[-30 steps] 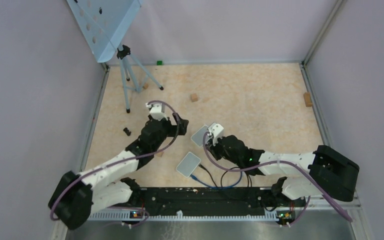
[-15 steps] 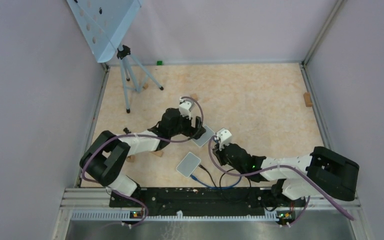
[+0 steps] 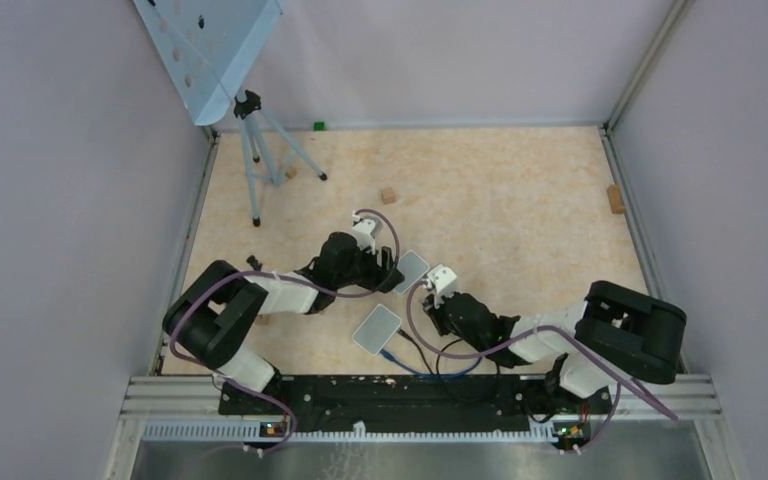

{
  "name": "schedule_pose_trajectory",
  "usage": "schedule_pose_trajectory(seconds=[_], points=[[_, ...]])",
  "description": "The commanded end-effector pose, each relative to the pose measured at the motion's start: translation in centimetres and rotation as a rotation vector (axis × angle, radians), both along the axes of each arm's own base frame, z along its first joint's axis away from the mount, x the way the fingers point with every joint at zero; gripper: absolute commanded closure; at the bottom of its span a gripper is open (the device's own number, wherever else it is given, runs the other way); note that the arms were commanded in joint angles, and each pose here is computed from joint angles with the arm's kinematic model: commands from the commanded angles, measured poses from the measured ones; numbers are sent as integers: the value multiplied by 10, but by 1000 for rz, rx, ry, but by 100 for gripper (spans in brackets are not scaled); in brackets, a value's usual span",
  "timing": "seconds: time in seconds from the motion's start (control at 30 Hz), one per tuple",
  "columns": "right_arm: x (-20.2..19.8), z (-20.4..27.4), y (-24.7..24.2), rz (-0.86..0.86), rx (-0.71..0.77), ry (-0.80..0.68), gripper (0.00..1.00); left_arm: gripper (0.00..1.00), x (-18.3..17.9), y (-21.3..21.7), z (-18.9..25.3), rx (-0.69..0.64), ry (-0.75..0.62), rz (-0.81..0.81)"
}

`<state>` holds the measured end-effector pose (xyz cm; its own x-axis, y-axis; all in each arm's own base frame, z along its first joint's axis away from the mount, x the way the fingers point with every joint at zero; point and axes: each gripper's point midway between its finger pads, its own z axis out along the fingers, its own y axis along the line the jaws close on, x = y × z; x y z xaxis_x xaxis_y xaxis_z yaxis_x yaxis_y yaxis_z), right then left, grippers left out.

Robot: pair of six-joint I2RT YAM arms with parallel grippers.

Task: Insert the plug into the switch port

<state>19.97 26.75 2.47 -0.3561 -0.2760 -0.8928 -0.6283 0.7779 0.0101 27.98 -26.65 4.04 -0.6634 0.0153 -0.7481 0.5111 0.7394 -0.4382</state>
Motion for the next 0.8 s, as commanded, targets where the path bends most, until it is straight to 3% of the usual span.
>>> schedule_pose_trajectory(seconds=[0.0, 0.47, 0.77], points=[[-1, 11, 21, 61, 60, -43, 100, 30, 4, -13, 13, -66, -14, -35], [17, 5, 8, -15, -11, -112, 100, 42, 10, -12, 6, -29, -9, -28], [35, 2, 22, -18, -6, -124, 100, 45, 8, -14, 6, -37, -6, -37]])
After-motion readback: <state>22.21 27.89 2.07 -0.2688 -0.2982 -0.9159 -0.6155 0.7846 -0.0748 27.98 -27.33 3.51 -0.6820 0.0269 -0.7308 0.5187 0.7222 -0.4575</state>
